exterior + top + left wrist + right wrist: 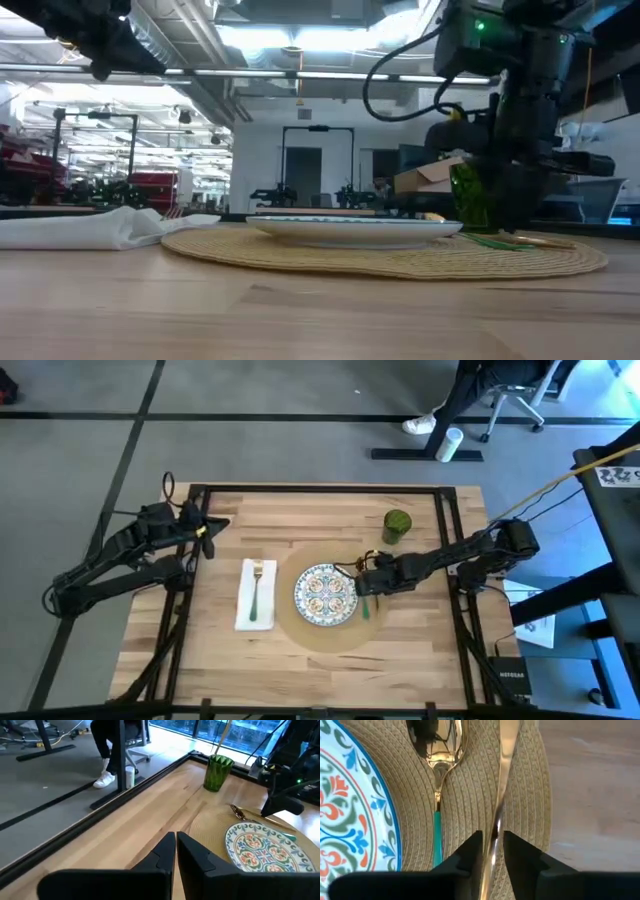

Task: Set table place
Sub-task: Put the gold table knife to the right of the green spoon on the brown place mat

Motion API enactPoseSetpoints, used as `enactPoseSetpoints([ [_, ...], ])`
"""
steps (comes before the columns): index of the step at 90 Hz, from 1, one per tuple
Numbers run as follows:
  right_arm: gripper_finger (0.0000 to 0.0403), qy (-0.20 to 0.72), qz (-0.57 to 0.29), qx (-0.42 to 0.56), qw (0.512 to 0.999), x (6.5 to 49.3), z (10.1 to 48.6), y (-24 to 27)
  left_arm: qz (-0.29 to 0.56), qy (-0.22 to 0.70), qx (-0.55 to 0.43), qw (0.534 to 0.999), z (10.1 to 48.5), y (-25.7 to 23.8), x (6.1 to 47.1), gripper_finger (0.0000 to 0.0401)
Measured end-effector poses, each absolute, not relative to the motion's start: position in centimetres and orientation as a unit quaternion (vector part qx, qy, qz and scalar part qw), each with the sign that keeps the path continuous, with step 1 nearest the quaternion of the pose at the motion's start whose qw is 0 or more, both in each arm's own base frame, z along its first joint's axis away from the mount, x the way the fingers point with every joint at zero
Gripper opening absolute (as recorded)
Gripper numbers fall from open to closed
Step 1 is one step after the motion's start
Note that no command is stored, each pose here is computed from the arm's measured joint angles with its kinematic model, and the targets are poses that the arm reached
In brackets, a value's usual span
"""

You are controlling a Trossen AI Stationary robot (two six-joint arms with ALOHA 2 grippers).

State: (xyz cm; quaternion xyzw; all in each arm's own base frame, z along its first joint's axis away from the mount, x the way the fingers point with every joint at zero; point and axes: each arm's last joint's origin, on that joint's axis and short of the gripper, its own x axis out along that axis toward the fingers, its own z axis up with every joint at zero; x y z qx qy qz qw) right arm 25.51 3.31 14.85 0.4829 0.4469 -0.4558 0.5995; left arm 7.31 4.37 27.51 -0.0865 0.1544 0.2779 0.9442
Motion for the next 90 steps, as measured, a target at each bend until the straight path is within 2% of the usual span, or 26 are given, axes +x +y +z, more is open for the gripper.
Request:
enactPoseSetpoints([
  [14,0.0019,0.447,-0.459,0.48,0.6,25.5,14.8,3.3,0.278,0.155,-0.086,0.944,27.5,4.4,7.3,0.0],
  [23,0.0014,0.445,-0.46,0.482,0.598,25.5,14.8,3.3,0.278,0.155,-0.085,0.944,27.5,4.4,7.3,0.0],
  [49,0.0073,0.441,-0.463,0.491,0.591,25.5,14.8,3.3,0.278,0.155,-0.085,0.944,27.5,4.4,7.3,0.0],
  [61,0.0082,0.441,-0.464,0.491,0.59,25.5,14.8,3.3,0.278,0.155,-0.085,0.944,27.5,4.4,7.3,0.0],
  [90,0.0035,0.461,-0.472,0.483,0.576,25.9,13.3,3.4,0.278,0.155,-0.085,0.944,27.5,4.4,7.3,0.0],
])
